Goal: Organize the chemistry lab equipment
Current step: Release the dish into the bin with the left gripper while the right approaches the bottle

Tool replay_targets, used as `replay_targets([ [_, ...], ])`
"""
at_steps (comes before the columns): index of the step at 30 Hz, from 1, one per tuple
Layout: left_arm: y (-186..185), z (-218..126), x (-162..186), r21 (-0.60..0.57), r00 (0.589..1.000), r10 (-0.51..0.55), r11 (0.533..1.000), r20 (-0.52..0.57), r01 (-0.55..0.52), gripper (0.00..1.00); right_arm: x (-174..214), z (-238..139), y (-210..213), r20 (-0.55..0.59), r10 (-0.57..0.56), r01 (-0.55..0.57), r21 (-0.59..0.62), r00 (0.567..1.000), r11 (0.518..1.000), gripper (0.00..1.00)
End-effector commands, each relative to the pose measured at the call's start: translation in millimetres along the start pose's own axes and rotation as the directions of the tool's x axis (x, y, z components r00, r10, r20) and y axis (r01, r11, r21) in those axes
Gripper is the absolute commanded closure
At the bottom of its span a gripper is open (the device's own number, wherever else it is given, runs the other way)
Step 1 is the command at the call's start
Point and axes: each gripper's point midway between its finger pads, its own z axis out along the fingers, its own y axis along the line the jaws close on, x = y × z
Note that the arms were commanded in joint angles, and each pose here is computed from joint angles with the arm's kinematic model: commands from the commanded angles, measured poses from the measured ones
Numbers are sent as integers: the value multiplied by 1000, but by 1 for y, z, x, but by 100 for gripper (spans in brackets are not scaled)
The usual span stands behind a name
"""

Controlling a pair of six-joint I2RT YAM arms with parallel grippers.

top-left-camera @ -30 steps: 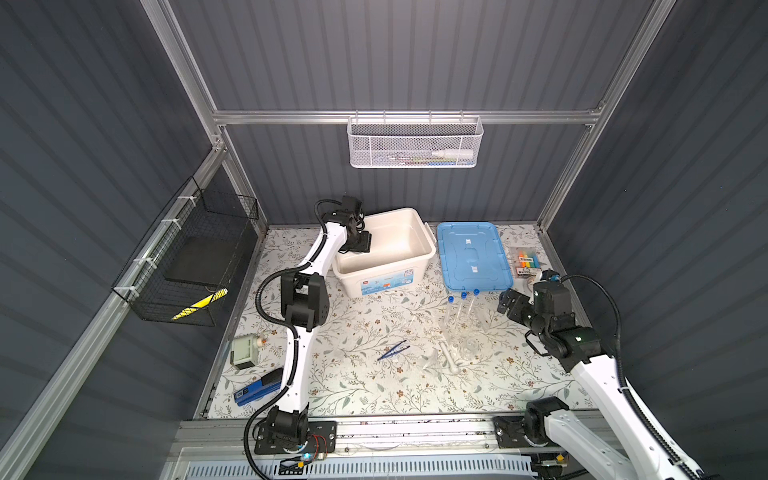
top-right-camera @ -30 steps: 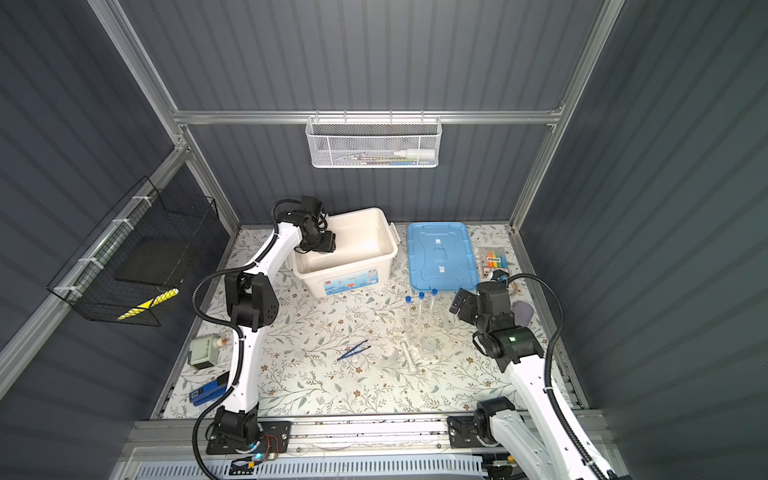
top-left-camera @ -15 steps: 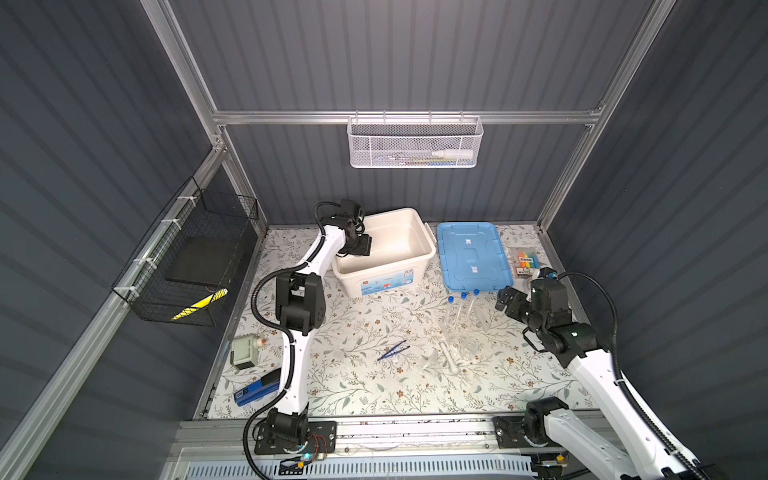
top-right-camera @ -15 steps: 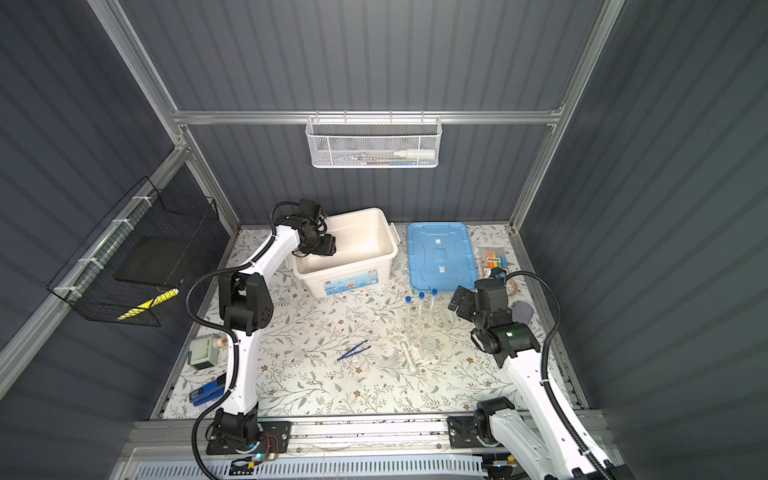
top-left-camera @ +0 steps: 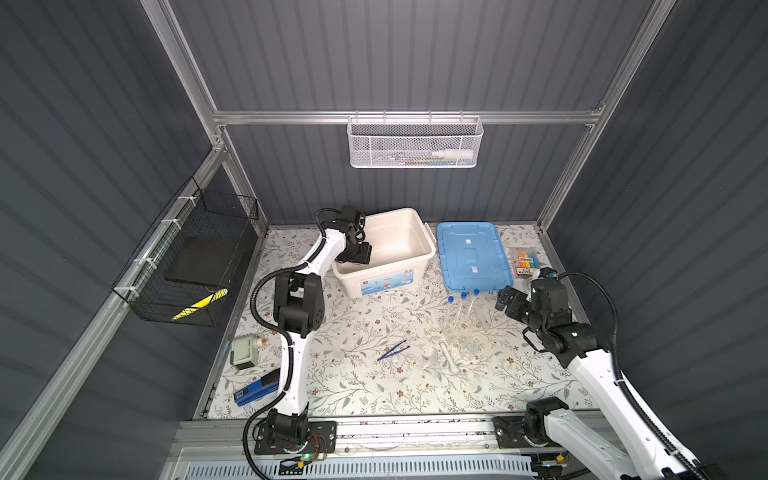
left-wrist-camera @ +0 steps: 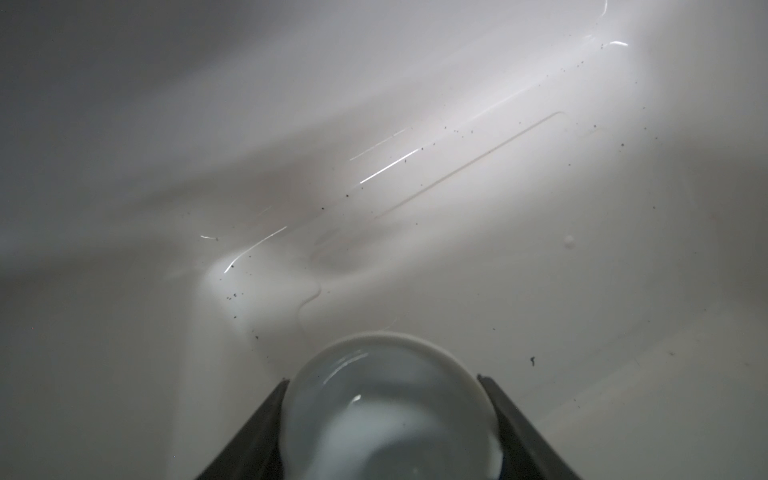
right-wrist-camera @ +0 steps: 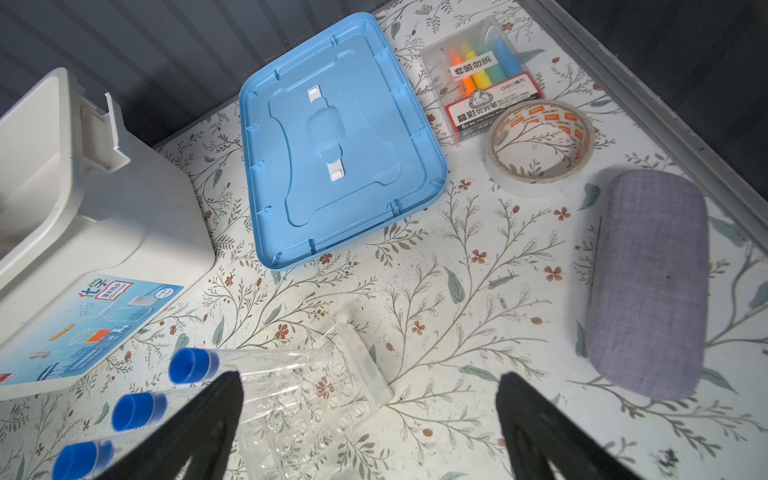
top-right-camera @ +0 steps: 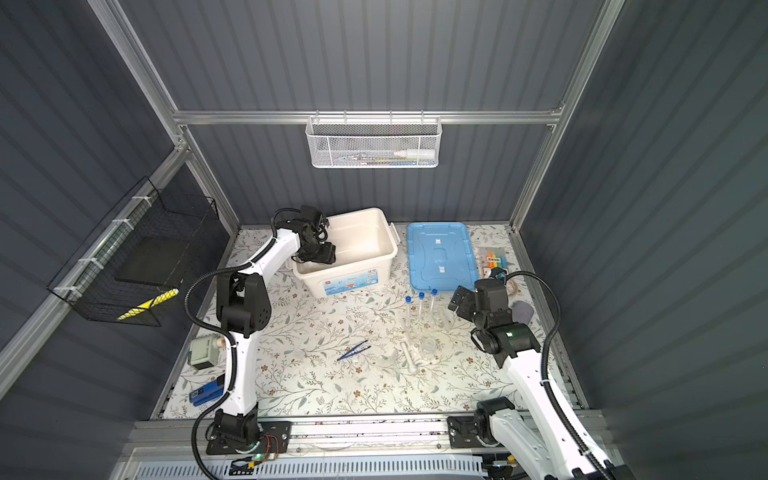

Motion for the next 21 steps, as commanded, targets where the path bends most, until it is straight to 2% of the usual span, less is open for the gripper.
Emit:
replay_targets([
  [1,3,0,1,-1,1000,12,1000,-26,-12,50,-12,-8,4,31,15,-14,-15,999,1000,3],
  [16,4,18,8,1,997,0,1000,-76,0,44,-10,-17,-1,22,5,-5,1,1000,1000,3],
  [21,1,16,10,19,997,1,1000,-80,1,36,-9,-21,-4,25,9,-10,14,1000,1000,3],
])
